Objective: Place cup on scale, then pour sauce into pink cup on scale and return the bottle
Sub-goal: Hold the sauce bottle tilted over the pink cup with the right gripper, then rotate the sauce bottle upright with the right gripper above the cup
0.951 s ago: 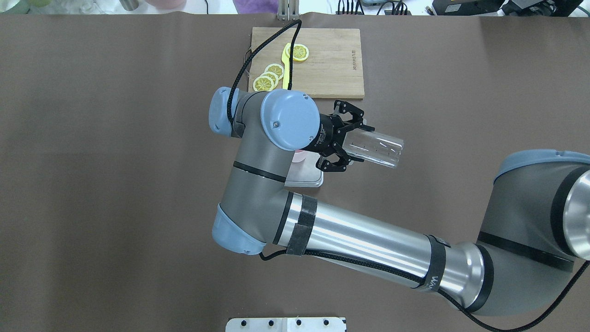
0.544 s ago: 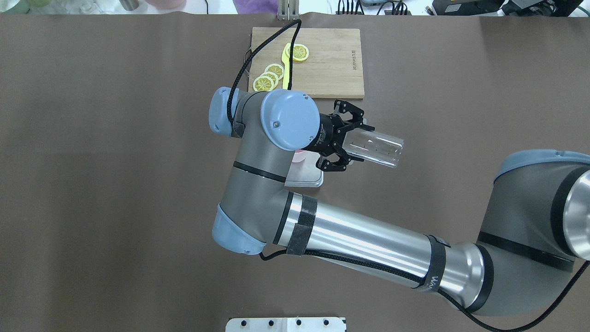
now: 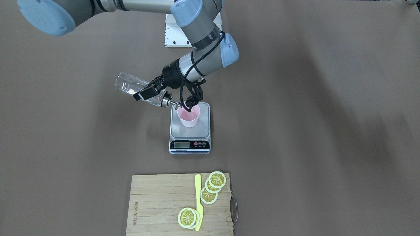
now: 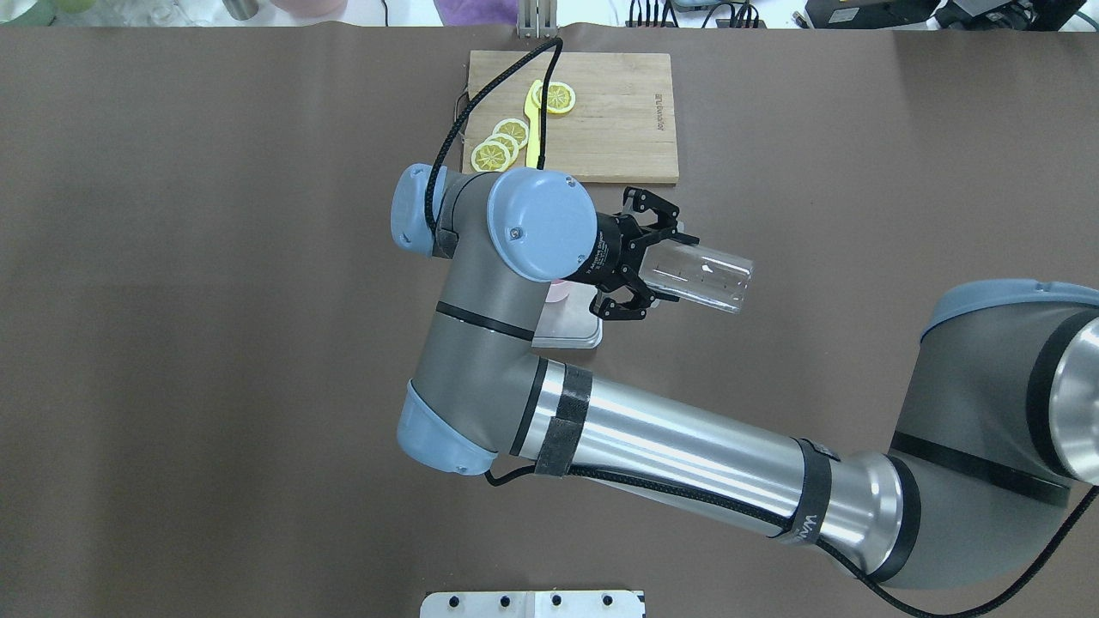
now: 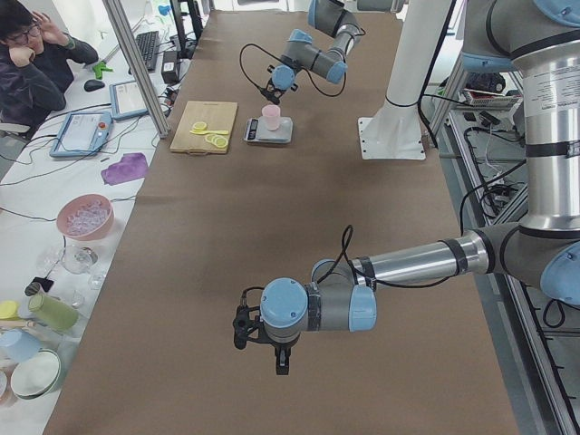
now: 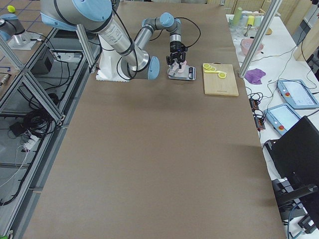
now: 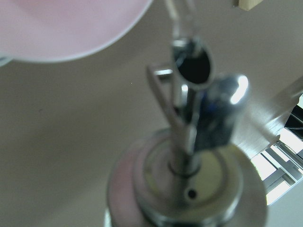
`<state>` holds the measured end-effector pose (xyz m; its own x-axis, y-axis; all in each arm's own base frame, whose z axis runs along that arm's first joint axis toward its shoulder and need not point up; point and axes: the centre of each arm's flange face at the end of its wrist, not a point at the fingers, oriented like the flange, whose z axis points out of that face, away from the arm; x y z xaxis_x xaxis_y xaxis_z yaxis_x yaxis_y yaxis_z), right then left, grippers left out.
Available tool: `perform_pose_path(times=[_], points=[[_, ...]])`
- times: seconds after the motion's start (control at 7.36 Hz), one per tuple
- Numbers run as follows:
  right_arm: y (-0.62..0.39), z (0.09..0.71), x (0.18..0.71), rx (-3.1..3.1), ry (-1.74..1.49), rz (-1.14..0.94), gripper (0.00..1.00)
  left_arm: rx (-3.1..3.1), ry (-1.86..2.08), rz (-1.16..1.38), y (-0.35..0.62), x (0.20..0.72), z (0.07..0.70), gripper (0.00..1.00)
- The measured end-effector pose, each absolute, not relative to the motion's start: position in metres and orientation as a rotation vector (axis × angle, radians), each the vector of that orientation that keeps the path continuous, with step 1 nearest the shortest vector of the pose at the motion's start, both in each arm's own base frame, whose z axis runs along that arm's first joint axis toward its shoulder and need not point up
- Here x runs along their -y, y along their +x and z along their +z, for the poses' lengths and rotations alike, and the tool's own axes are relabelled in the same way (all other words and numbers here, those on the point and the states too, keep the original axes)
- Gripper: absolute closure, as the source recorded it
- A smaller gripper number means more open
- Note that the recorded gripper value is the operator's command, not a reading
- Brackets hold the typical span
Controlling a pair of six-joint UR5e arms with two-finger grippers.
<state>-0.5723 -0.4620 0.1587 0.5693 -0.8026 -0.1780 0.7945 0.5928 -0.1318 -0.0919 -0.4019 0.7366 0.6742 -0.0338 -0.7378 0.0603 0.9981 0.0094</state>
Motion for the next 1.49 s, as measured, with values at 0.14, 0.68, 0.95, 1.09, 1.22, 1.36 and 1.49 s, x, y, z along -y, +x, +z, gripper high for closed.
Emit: perform_pose_path(times=[0.14, 0.68, 0.95, 1.09, 1.22, 1.36, 1.49], points=[[-0.5732, 0.1589, 0.4609, -0.229, -0.038, -0.933, 1.0, -0.829, 0.034, -0.053, -0.0918, 0.4018, 0.7367, 0.02], [-0.5741, 0.1592, 0.4592, -0.228, -0.036, -0.928, 1.0, -0.829, 0.034, -0.053, -0.0918, 0.4018, 0.7367, 0.02], [-0.5735, 0.157, 0.4588, -0.222, -0.027, -0.927, 1.0, -0.829, 0.034, -0.053, -0.0918, 0.4018, 0.7367, 0.02], [-0.5737, 0.1555, 0.4588, -0.214, -0.016, -0.926, 1.0, -0.829, 0.035, -0.053, -0.0919, 0.4021, 0.7365, 0.02], [-0.5744, 0.1547, 0.4591, -0.205, -0.005, -0.924, 1.0, -0.829, 0.036, -0.052, -0.0919, 0.4025, 0.7361, 0.02], [-0.5731, 0.156, 0.4585, -0.196, 0.008, -0.923, 1.0, -0.829, 0.036, -0.052, -0.0919, 0.4025, 0.7359, 0.02], [-0.567, 0.1599, 0.4554, -0.181, 0.028, -0.922, 1.0, -0.829, 0.036, -0.052, -0.0919, 0.4024, 0.7357, 0.02]])
